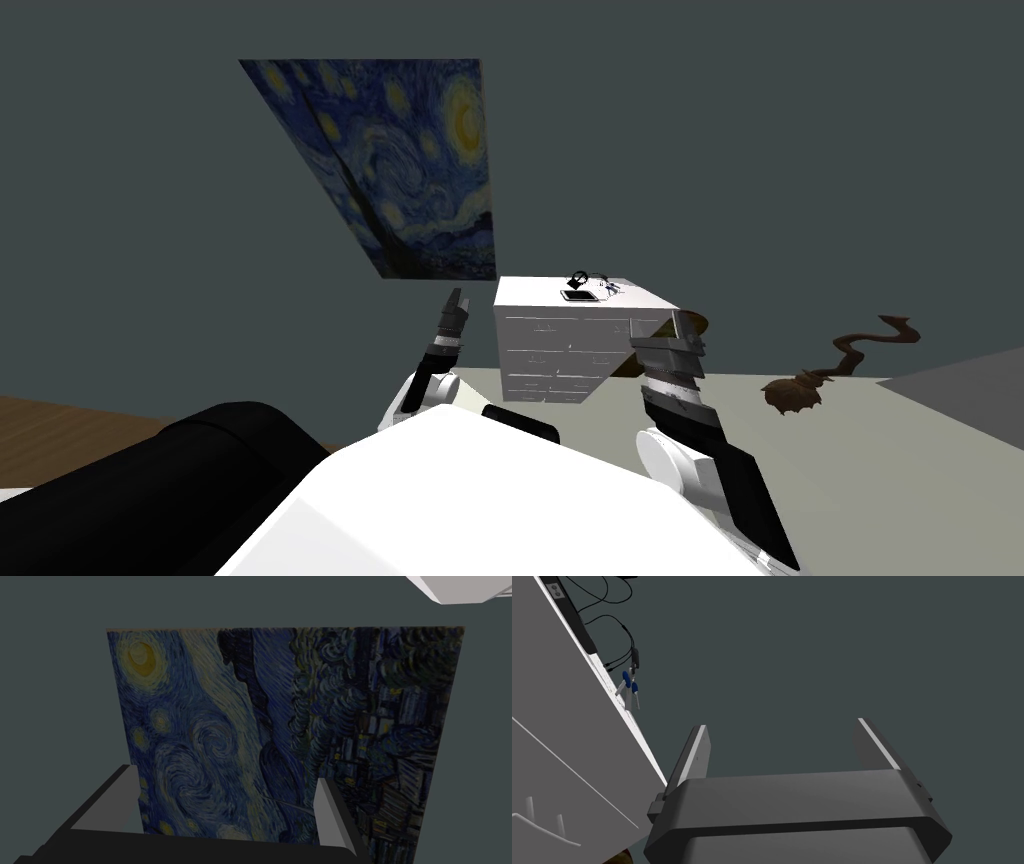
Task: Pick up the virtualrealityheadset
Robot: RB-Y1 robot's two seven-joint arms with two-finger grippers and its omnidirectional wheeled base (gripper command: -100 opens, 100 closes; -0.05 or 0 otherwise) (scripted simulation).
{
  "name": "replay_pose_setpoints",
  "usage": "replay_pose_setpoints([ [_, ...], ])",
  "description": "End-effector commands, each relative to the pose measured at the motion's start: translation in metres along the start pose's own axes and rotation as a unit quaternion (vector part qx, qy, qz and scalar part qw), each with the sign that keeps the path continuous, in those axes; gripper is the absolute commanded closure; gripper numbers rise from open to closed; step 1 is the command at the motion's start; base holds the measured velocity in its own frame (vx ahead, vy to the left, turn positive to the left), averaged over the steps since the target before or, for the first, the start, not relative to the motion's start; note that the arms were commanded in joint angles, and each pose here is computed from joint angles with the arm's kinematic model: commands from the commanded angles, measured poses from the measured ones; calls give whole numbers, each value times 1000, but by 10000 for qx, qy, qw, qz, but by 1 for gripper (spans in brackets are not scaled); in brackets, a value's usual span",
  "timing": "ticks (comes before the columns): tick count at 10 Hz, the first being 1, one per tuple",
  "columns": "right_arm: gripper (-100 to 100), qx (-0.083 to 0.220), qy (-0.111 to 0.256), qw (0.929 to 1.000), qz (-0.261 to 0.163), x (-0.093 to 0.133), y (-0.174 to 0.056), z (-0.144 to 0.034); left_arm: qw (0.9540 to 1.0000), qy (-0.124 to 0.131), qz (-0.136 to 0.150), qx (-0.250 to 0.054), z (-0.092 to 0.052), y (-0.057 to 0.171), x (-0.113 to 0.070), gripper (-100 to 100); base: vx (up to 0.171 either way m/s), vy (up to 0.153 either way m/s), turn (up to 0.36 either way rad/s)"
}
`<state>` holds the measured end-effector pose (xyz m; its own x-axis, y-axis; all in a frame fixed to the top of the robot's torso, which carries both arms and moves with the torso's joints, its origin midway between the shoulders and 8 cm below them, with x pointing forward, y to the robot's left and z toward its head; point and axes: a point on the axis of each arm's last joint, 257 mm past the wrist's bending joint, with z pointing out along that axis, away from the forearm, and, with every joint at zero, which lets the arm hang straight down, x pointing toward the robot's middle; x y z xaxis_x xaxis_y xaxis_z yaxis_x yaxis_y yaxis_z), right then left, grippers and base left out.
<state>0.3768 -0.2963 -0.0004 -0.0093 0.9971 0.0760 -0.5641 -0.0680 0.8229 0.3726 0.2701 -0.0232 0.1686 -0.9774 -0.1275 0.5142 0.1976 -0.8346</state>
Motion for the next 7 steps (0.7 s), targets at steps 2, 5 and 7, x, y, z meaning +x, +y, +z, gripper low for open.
replay_pose_setpoints([
  [2, -100, 33, 93, 9997, 243, -1, 0, 6, 10000, 0, 0, 0, 0, 0, 0, 0, -19, 7, 13],
  [5, -100, 76, 147, 9983, 551, -3, 0, 11, 10000, 0, 0, 0, 0, 0, 0, 0, -18, 8, 13],
  [7, -100, 96, 41, 9965, 826, -9, -1, 11, 10000, 0, 0, 0, 0, 0, 0, 0, -17, 7, 7],
])
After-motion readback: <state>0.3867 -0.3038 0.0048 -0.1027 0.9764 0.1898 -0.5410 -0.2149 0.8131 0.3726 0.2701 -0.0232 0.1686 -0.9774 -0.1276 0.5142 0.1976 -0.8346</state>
